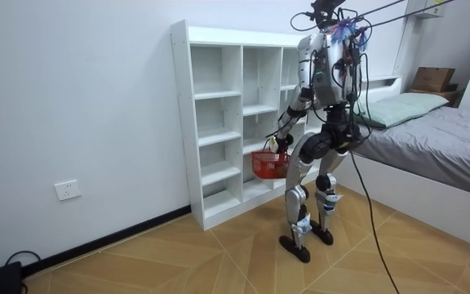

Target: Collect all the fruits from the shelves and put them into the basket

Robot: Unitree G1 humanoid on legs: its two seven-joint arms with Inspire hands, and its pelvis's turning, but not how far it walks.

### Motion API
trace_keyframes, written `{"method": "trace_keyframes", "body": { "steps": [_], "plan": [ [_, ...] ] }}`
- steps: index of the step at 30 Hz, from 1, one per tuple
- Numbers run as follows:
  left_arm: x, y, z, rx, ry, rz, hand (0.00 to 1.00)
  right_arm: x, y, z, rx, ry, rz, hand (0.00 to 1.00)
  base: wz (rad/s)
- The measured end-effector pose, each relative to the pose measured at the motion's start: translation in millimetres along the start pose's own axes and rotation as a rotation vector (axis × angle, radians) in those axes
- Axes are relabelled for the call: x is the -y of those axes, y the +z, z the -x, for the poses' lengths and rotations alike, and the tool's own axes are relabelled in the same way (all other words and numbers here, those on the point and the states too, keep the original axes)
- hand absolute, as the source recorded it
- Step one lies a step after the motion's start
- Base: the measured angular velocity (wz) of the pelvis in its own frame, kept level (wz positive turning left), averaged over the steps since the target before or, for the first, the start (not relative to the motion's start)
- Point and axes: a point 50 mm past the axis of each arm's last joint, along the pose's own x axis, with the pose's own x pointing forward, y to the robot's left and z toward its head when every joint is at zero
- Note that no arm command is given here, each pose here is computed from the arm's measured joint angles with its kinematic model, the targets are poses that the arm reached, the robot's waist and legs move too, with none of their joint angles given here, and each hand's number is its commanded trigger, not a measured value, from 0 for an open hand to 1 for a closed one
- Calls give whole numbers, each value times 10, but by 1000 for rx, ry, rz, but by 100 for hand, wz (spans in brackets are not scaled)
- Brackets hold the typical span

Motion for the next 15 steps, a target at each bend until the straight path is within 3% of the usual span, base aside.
{"method": "trace_keyframes", "body": {
  "steps": [15],
  "plan": [
    [89,69,-10,42,-36,-7,100,-482,-274,283,-100,202,-32,100,-1]
  ]
}}
